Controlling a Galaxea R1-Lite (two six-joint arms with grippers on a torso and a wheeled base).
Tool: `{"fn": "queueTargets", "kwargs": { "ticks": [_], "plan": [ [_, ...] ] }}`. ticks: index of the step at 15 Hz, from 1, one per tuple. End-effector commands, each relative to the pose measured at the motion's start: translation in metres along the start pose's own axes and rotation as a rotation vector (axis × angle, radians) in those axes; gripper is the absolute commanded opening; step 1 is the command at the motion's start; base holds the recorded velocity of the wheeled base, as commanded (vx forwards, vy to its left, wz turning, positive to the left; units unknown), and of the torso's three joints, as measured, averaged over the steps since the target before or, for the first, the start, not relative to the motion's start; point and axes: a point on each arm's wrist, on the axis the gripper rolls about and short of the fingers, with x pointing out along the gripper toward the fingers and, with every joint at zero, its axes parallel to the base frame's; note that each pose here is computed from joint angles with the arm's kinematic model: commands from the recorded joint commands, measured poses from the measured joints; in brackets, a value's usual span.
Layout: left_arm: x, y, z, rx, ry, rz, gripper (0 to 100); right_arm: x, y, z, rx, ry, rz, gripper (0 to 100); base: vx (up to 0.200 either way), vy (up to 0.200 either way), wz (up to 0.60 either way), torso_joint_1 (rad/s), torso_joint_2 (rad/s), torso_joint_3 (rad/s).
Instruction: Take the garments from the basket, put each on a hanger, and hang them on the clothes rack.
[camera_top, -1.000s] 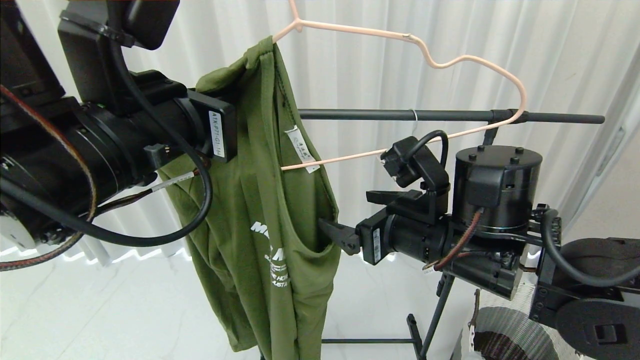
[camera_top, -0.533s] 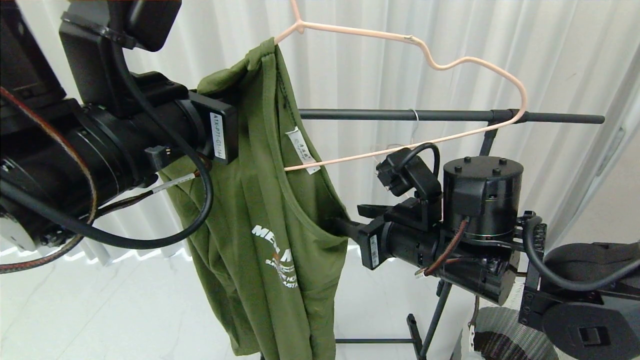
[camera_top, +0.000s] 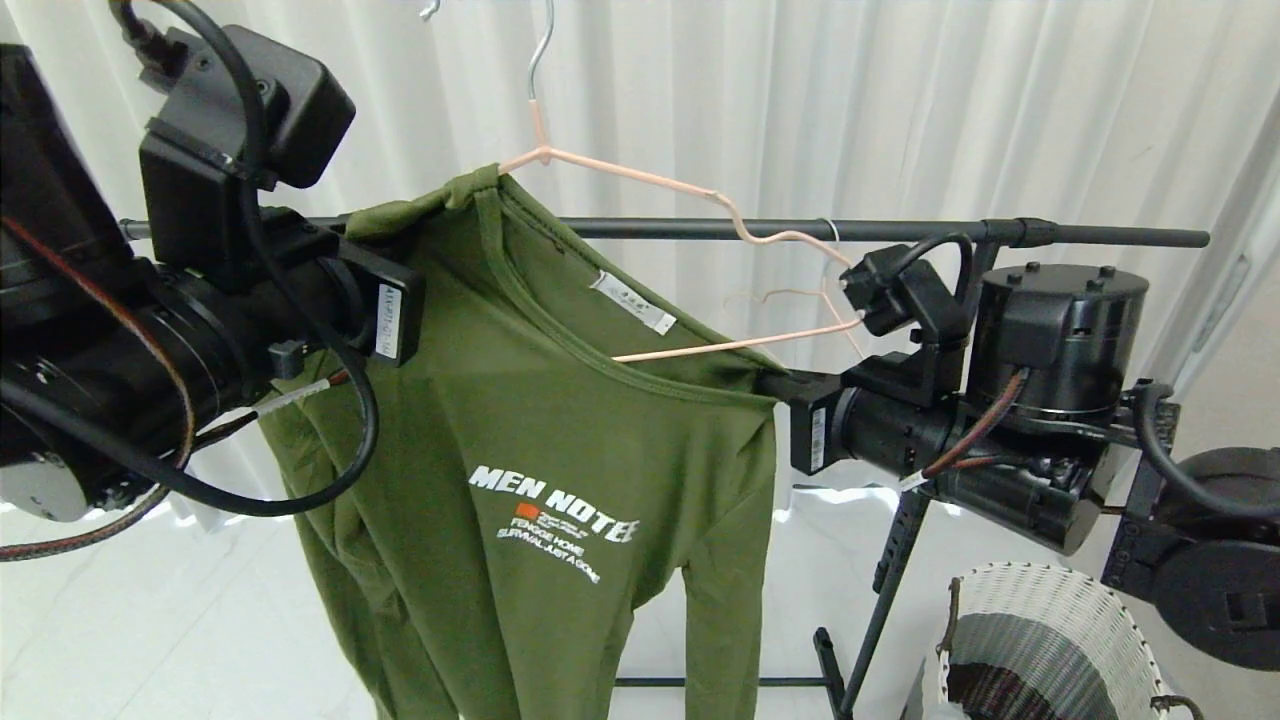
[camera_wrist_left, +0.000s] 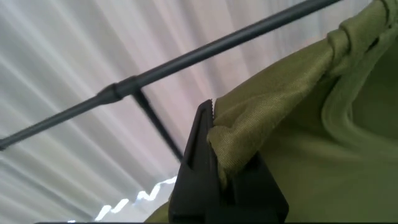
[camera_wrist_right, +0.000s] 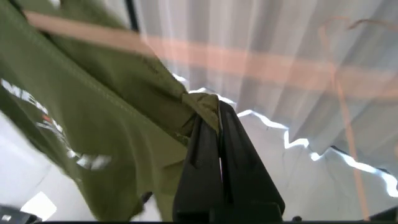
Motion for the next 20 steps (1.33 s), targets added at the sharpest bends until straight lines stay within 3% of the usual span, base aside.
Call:
{"fn": "queueTargets", "kwargs": {
  "ticks": [1, 6, 8, 14, 17, 20],
  "plan": [
    [0.0, 0.004, -0.008, 0.007, 0.012, 0.029, 0, -0.008, -0.013, 0.012, 0.008, -0.041, -0.036, 0, 0.0, 0.0, 0.0, 0.0, 0.0, 0.0],
    [0.002, 0.007, -0.019, 0.022, 0.046, 0.048, 0, -0.01, -0.026, 0.017, 0.012, -0.059, -0.076, 0, 0.0, 0.0, 0.0, 0.0, 0.0, 0.0],
    [0.002, 0.007, -0.025, 0.065, 0.065, 0.051, 0, -0.009, -0.028, 0.02, 0.014, -0.068, -0.081, 0, 0.0, 0.0, 0.0, 0.0, 0.0, 0.0],
    [0.005, 0.011, -0.036, 0.118, 0.102, 0.071, 0, -0.012, -0.028, 0.027, 0.013, -0.091, -0.075, 0, 0.0, 0.0, 0.0, 0.0, 0.0, 0.0],
    [0.01, 0.007, -0.039, 0.124, 0.115, 0.06, 0, -0.017, -0.025, 0.046, 0.011, -0.141, -0.024, 0, 0.0, 0.0, 0.0, 0.0, 0.0, 0.0],
    [0.018, 0.004, -0.039, 0.112, 0.089, 0.077, 0, -0.029, -0.015, 0.049, 0.008, -0.119, 0.045, 0, 0.0, 0.0, 0.0, 0.0, 0.0, 0.0]
  ]
}}
